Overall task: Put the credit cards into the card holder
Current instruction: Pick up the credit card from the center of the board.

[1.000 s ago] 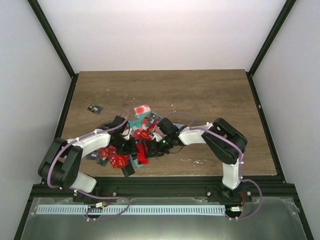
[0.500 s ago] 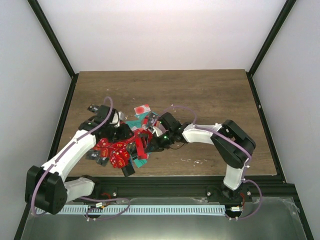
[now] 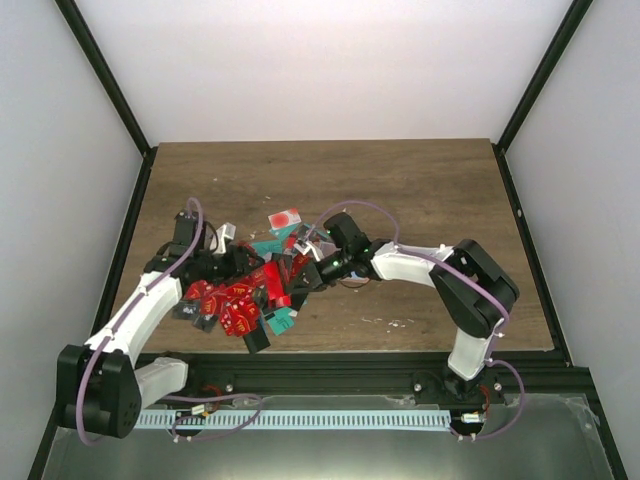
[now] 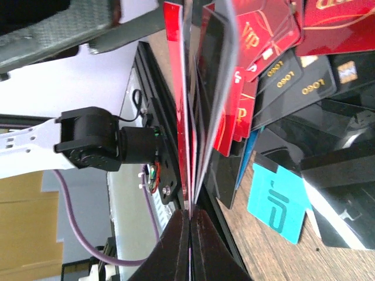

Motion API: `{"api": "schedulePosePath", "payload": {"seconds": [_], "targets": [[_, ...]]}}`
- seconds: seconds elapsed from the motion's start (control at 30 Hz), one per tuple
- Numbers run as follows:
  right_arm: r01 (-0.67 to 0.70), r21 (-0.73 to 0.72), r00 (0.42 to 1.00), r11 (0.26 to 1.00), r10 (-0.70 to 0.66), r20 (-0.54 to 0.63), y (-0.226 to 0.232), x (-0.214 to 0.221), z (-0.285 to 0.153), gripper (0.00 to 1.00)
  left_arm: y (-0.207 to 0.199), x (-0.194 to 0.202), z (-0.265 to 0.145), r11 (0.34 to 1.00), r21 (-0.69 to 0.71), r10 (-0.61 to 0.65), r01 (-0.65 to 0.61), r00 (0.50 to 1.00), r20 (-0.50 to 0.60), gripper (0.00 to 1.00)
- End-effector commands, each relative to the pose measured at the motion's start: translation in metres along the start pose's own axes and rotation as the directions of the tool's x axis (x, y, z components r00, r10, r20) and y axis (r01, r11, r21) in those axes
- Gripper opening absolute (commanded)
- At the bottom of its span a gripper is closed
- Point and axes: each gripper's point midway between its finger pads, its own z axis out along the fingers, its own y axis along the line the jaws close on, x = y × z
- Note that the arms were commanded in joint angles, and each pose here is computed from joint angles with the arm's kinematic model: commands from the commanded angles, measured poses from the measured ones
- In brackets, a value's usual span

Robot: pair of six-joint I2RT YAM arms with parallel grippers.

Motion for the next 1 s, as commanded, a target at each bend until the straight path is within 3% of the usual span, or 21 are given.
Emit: {"api": "schedulePosePath", "payload": {"seconds": [0.0, 0.43, 0.77, 0.97], "targets": [[0.117, -0.120, 0.993, 0.986, -0.115, 0.020, 0.038, -0.016, -0.011, 0.01, -0.017, -0.004, 0.003, 0.989, 0.148, 0.018, -0.018, 1.000, 0.004, 0.50], [0.112, -0.170, 0.994, 0.979, -0.110, 0.023, 0.041, -0.021, -0.014, 0.01, -0.025, -0.008, 0.001, 0.980, 0.192, 0.044, -0.048, 0.999, 0.025, 0.30], [0.087, -0.156, 0.996, 0.984, -0.085, 0.023, 0.034, -0.023, -0.012, 0.01, -0.021, -0.017, -0.009, 0.991, 0.100, 0.080, -0.087, 0.994, 0.072, 0.17], [0.088, -0.163, 0.996, 0.983, -0.085, 0.024, 0.035, -0.025, -0.011, 0.01, -0.025, -0.011, -0.010, 0.986, 0.132, 0.094, -0.101, 0.994, 0.064, 0.09]]}}
